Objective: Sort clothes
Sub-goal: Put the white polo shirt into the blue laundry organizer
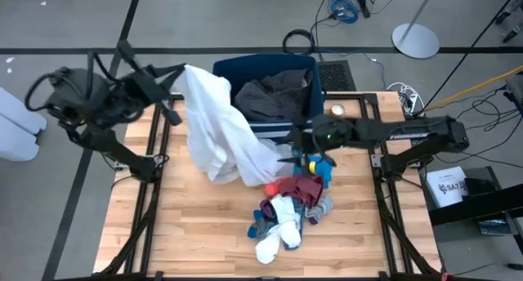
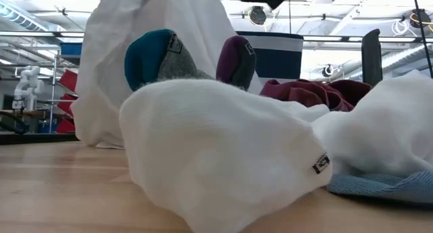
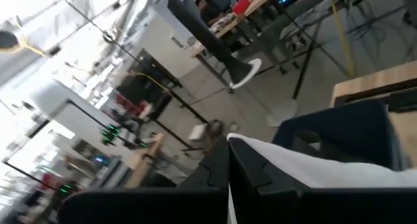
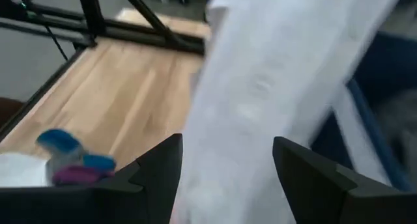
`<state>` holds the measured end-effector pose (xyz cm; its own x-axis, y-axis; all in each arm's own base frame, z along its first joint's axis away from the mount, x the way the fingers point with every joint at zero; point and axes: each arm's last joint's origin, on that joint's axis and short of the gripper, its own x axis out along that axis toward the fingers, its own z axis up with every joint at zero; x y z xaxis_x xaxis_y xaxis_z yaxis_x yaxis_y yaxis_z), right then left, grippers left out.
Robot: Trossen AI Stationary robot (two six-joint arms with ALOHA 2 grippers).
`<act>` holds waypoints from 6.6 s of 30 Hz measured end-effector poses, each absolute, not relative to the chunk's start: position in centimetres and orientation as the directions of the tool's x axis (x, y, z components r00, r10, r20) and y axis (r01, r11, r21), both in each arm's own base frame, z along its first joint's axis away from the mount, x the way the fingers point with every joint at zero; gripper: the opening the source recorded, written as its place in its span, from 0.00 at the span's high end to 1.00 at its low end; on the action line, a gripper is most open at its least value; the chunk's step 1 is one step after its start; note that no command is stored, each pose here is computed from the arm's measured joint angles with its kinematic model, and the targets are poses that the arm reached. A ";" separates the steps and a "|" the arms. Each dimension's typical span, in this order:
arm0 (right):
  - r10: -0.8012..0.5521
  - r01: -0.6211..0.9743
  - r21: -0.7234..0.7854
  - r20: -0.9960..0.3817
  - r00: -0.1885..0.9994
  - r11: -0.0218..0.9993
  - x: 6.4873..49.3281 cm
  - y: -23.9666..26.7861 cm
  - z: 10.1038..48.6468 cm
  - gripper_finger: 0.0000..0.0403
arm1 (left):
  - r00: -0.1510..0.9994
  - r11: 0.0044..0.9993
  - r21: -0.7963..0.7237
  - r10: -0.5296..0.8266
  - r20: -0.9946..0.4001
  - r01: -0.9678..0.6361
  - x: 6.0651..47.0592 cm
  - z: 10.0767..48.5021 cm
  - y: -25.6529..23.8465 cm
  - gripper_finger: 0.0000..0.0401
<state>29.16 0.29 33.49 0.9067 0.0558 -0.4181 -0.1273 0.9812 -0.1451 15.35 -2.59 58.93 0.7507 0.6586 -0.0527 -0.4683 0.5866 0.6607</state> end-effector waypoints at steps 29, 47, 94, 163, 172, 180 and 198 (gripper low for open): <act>-0.219 -0.239 -0.968 -0.219 0.951 -0.069 38.6 11.9 32.4 0.44 | 0.813 0.944 0.321 0.247 -0.527 -0.079 25.4 52.2 -1.9 1.00; -0.446 -0.449 -0.844 -0.295 0.845 -0.294 41.1 12.6 28.3 0.44 | 0.824 0.977 0.211 0.115 -0.554 0.006 27.2 51.6 -0.4 1.00; -0.542 -0.106 -0.826 -0.453 0.708 0.553 30.1 5.4 37.7 1.00 | 0.674 0.980 0.172 0.062 -0.737 0.098 23.8 50.5 -0.9 0.64; -0.501 0.204 -0.468 -0.697 0.513 0.860 21.1 0.1 39.6 1.00 | 0.238 0.970 0.216 0.186 -0.953 0.108 27.6 26.3 -4.3 0.83; -0.457 0.190 -0.427 -0.706 0.541 0.884 21.4 0.2 39.6 1.00 | 0.319 0.976 0.192 0.149 -0.936 0.106 28.0 28.2 -4.8 0.99; -0.413 0.143 -0.417 -0.685 0.600 0.898 21.4 0.9 40.1 1.00 | 0.597 0.984 0.167 0.095 -0.797 0.067 25.8 37.1 -4.8 0.99; -0.296 0.348 -0.479 0.184 0.938 0.806 21.1 2.3 50.4 1.00 | 0.966 0.949 0.199 0.256 -0.042 -0.243 18.1 54.0 -2.5 1.00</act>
